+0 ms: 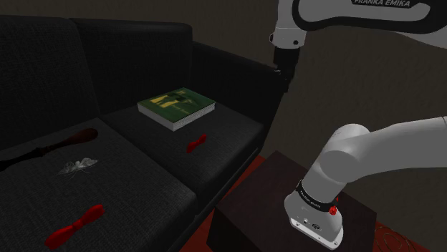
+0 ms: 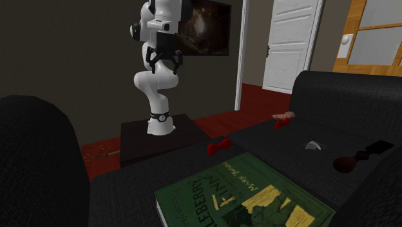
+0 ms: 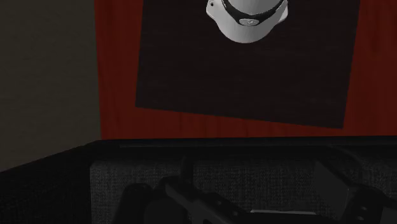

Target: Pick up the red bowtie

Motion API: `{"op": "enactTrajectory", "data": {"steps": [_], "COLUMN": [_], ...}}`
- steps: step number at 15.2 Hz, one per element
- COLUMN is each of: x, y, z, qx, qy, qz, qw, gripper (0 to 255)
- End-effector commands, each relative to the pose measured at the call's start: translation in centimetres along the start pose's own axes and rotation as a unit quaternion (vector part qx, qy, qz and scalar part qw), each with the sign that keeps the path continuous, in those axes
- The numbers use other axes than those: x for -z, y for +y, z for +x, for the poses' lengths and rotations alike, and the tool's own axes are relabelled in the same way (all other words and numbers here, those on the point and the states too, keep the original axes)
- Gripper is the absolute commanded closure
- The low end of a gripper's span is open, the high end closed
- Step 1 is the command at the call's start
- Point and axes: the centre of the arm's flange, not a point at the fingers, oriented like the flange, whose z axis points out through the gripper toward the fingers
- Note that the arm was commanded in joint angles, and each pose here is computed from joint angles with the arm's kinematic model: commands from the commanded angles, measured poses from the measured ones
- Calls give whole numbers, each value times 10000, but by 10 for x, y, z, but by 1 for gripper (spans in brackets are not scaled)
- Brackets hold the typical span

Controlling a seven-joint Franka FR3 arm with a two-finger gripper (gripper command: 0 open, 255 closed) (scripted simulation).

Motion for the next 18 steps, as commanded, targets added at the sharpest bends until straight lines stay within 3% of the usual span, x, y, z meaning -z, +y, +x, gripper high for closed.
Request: {"op": "enactTrajectory", "data": {"steps": [1,5,9,13,15,18], "x": [0,-31,-60,-88,-102,-122], "y": [0,-36,-70,-100,-114,-131], "z": [0,13,33,59,75,101], "qx": [0,-989,-1969,-2929,-3398,-4086], "qy": [0,61,122,182,211,254], "qz": [0,135,268,399,463,556], "qw": [10000,9950,9800,9551,9391,9107], "gripper": [0,0,0,0,0,0]}}
